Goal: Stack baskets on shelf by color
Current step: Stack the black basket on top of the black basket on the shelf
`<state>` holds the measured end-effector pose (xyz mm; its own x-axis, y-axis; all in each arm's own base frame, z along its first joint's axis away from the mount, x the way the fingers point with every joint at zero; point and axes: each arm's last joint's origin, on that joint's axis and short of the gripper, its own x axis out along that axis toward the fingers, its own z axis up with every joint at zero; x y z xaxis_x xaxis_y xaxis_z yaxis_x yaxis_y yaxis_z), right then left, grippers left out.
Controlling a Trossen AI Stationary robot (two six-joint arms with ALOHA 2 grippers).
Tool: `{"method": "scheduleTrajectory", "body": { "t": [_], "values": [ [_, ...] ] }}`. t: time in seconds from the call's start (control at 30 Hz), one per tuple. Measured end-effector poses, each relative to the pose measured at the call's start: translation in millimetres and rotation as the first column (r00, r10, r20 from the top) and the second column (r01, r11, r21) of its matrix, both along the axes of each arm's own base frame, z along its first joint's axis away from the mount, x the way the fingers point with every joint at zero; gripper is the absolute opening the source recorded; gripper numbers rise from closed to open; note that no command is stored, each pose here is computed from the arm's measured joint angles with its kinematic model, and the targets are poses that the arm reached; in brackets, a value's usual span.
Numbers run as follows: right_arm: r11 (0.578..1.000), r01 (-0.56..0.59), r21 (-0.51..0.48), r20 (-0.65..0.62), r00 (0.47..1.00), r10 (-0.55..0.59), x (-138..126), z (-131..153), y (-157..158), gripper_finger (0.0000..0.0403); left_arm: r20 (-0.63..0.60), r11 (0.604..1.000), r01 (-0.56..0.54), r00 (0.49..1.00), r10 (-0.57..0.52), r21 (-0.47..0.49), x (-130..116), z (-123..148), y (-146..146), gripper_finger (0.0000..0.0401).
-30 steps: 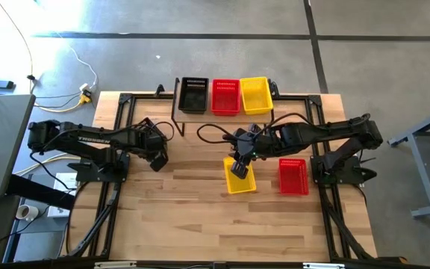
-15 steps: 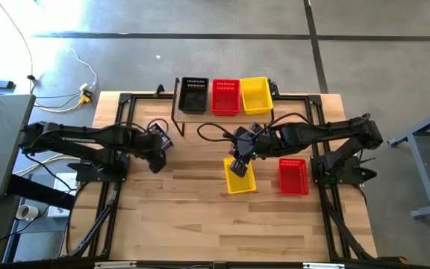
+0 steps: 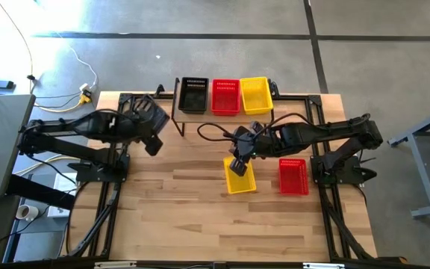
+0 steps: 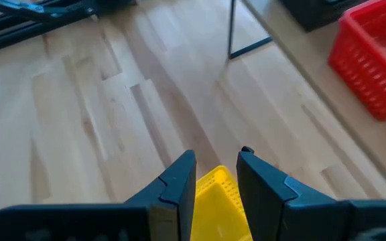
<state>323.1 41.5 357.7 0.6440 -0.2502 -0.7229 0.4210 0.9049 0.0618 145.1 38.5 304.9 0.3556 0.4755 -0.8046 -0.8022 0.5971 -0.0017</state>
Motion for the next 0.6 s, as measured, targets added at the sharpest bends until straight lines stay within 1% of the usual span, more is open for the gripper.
{"method": "scheduleTrajectory", "body": {
  "t": [0.1, 0.2, 0.3, 0.43, 0.6],
  "values": [
    [1.000, 0.021, -0.021, 0.004, 1.000, -0.021, 0, 0, -2, 0.0096, 0.037, 0.997, -0.001, 0.999, -0.002, 0.075, 0, 20, 2, 0.0001],
    [0.999, 0.032, -0.022, 0.004, 0.999, -0.032, 0, 0, -5, 0.0096, 0.044, 0.988, 0.012, 0.999, -0.019, 0.156, 0, 37, 3, 0.0001],
    [0.999, 0.043, -0.023, 0.004, 0.999, -0.043, 1, 0, -9, 0.0096, 0.030, 0.966, 0.070, 0.996, -0.080, 0.249, 0, 51, 4, 0.0001],
    [0.998, 0.064, -0.023, 0.004, 0.998, -0.064, 1, 0, -15, 0.0096, -0.007, 0.910, 0.194, 0.979, -0.206, 0.367, 6, 70, 6, 0.0001],
    [0.995, 0.094, -0.023, 0.004, 0.996, -0.094, 2, 0, -25, 0.0096, -0.064, 0.837, 0.285, 0.955, -0.289, 0.467, 16, 88, 11, 0.0000]
  ]
}}
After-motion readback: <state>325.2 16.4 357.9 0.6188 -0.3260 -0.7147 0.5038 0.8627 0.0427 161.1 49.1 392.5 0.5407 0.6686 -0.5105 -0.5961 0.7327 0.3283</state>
